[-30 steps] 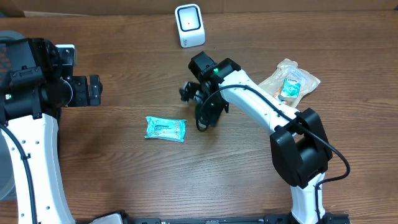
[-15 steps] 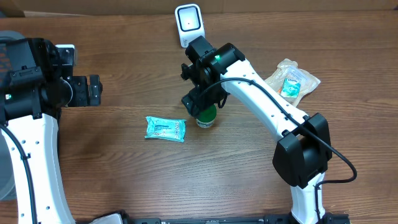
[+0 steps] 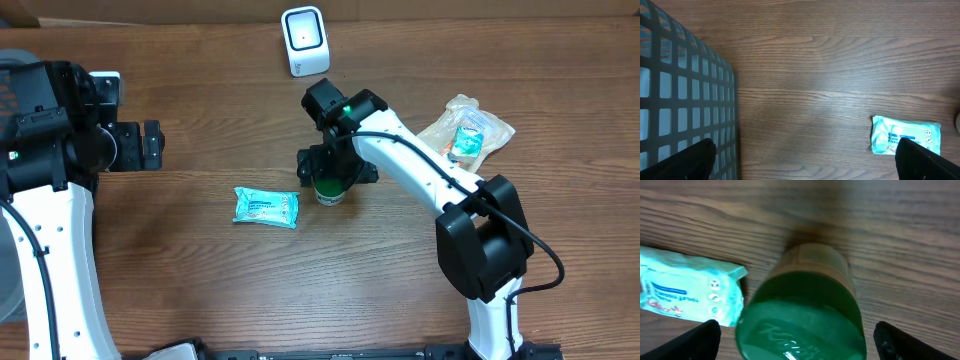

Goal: Scan the item barcode
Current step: 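Close right gripper around the green jar lid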

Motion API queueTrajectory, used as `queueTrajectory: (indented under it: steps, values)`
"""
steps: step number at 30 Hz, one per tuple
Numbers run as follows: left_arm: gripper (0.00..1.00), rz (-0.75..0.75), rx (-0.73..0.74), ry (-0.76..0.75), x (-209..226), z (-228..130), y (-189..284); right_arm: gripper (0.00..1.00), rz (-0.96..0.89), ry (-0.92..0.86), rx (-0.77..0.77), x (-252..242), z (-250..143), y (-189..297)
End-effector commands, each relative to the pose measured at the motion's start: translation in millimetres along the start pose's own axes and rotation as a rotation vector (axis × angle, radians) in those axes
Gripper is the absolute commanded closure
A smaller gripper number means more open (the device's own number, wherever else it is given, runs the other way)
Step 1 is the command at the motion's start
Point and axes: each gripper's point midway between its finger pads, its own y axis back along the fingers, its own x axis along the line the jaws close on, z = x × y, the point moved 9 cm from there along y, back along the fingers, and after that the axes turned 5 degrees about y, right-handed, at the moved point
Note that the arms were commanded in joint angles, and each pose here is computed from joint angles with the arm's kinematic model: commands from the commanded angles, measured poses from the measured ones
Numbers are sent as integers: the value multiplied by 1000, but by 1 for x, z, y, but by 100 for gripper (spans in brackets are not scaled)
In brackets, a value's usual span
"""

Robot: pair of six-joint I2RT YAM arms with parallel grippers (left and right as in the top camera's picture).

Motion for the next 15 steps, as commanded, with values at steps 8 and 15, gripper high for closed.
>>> queueTrajectory:
  steps: [8,15]
  values:
    - [0,9,-31,-11,2,3,8,28,-8,-20,-21,1,0,0]
    - [1,9,-31,-12,2,3,8,31,-10,-21,-16,1,0,0]
